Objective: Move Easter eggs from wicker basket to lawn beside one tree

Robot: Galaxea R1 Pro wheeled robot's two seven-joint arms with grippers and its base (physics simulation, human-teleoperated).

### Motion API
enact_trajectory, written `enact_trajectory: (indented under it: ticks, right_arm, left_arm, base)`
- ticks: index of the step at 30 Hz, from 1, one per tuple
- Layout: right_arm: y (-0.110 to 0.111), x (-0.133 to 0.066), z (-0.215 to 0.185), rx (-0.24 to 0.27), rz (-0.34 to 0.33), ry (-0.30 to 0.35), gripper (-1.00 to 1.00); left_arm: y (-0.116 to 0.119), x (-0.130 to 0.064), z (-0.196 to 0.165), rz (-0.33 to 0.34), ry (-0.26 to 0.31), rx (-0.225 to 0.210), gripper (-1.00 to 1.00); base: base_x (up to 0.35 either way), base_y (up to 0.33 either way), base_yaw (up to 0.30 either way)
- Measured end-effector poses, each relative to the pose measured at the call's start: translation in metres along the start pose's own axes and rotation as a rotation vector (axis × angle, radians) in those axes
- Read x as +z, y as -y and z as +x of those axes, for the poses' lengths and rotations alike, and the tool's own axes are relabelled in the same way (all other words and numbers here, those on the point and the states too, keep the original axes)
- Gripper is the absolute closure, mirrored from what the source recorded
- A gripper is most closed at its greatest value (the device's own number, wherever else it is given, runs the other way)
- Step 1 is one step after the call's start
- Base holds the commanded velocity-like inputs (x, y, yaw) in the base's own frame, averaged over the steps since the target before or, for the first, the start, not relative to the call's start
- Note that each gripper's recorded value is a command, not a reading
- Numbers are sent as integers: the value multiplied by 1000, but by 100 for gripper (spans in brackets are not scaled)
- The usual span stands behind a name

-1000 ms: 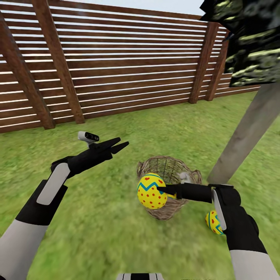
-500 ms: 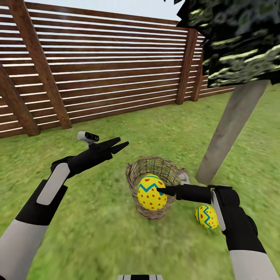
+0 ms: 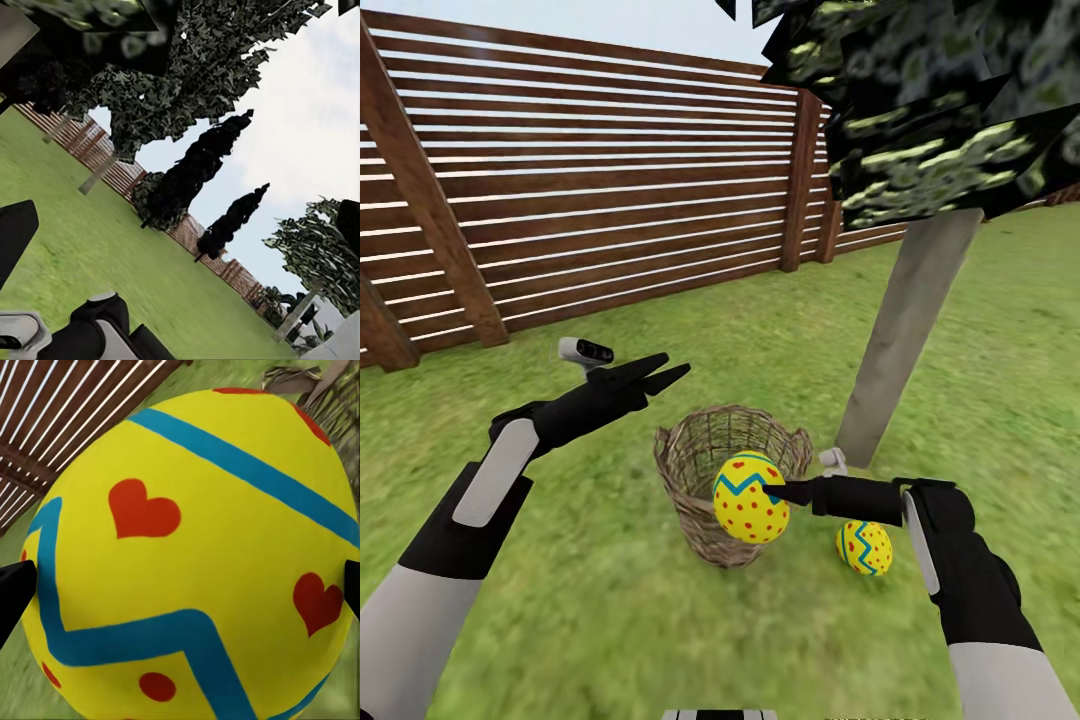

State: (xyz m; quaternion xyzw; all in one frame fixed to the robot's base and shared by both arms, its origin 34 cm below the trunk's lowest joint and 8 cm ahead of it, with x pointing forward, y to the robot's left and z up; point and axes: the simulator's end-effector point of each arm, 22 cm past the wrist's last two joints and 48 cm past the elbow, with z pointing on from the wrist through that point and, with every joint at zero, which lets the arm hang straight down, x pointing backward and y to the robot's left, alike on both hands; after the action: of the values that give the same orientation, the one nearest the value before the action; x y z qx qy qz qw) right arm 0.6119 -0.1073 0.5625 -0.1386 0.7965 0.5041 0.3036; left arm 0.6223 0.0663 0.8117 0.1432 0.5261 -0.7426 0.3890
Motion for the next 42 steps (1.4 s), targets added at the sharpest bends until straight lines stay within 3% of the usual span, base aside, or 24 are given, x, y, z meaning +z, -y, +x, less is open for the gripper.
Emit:
enact_trajectory:
  ticks: [8,12,15,21,22,25,29,32,36,38,42]
  right_arm:
    - [0,-2,-1,-7,7,1,100]
    - [9,-2,7,19,20,-11,100]
    - [25,-19,6,9,68,-21,100]
    - [67,-86,-6,-22,216,-19,100]
    - [79,-107,-9,-34,262,-24,100]
    - [95,-144,-15,-57,339,-37,100]
    - [105,-173,-22,-91,400,-41,100]
    - [121,-202,-32,-105,490,-17,100]
    - [152,-234,-46,-161,665,28,100]
    - [176,-254,-54,-196,804,52,100]
    - [202,-281,-66,-253,966,93,100]
  left_arm:
    - [6,1,-2,6,1,6,-100]
    - [8,3,-1,8,-3,11,-100]
    - [10,4,-1,10,-5,14,-100]
    - [14,5,-2,12,-6,21,-100]
    - [15,5,-2,12,-6,22,-100]
    - [17,6,-2,13,-8,25,-100]
    - [19,7,-3,13,-8,29,-100]
    - [21,7,-3,14,-9,32,-100]
    - [23,8,-3,17,-9,36,-100]
    - [24,8,-4,17,-9,38,-100]
    - [24,8,-3,17,-10,39,-100]
  base:
    - [0,0,-205]
    - [0,0,-205]
    - [0,0,-205]
    - [0,0,-205]
    - [0,0,-205]
    - [0,0,-205]
    - [0,0,-205]
    - [0,0,-201]
    - [0,0,-147]
    - [0,0,-40]
    - [0,0,-6]
